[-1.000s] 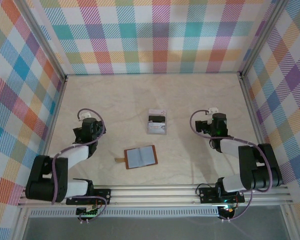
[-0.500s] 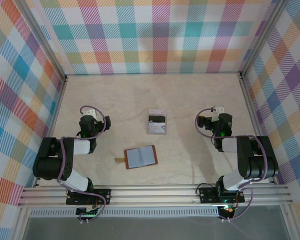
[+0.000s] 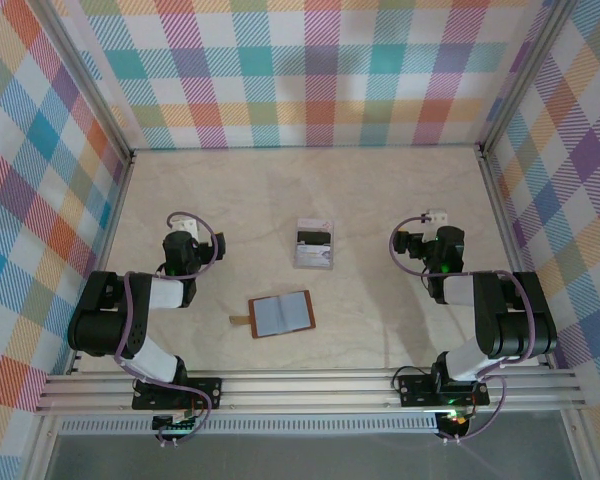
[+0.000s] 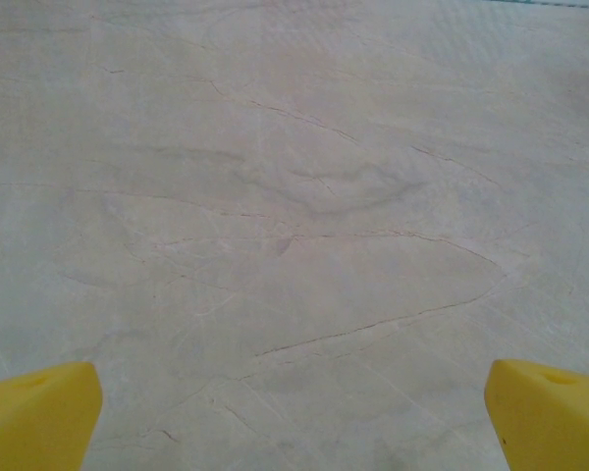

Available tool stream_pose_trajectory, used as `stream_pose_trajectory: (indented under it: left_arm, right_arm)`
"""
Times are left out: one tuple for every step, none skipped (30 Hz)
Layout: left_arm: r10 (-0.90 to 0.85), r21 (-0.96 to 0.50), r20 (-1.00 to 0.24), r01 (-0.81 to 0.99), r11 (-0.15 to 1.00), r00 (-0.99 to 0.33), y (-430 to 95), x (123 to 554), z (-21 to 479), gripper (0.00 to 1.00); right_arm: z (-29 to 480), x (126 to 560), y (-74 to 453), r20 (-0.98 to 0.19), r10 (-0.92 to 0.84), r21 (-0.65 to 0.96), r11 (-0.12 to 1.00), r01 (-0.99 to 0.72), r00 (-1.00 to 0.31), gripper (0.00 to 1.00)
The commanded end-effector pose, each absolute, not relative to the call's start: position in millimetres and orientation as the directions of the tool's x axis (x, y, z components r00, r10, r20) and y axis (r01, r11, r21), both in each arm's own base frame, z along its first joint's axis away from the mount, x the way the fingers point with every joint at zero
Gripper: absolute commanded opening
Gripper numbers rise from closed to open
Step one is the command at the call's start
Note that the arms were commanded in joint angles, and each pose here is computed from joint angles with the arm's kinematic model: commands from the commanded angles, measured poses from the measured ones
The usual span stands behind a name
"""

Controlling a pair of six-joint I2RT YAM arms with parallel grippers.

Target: Take the credit cards out of the card holder

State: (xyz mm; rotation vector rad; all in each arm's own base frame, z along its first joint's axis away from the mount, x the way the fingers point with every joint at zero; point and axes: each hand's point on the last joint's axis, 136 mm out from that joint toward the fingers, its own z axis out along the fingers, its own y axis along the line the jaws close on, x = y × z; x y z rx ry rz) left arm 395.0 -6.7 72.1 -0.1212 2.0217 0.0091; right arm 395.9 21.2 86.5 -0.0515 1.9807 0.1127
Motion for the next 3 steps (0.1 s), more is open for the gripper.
stream_pose_trajectory:
  left_arm:
    - [-0.068, -0.038, -0.913, -0.082, 0.996, -0.402, -8.2, 397.2, 79.3, 1.0]
    - [-0.068, -0.037, -0.914, -0.083, 0.996, -0.401, -8.1, 397.4, 79.6, 1.0]
    - [-0.068, -0.038, -0.913, -0.082, 0.996, -0.402, -8.4, 397.1, 79.1, 1.0]
  right_arm:
    - [91.2, 398.6, 25.3, -0.925, 0.028, 0.075, 0.991, -0.111, -0.38, 1.0]
    - [91.3, 398.1, 25.2, -0.925, 0.031, 0.078, 0.991, -0.11, -0.379, 1.0]
    - [92.0, 396.6, 24.3, -0.928, 0.029, 0.074, 0.992, -0.106, -0.373, 1.0]
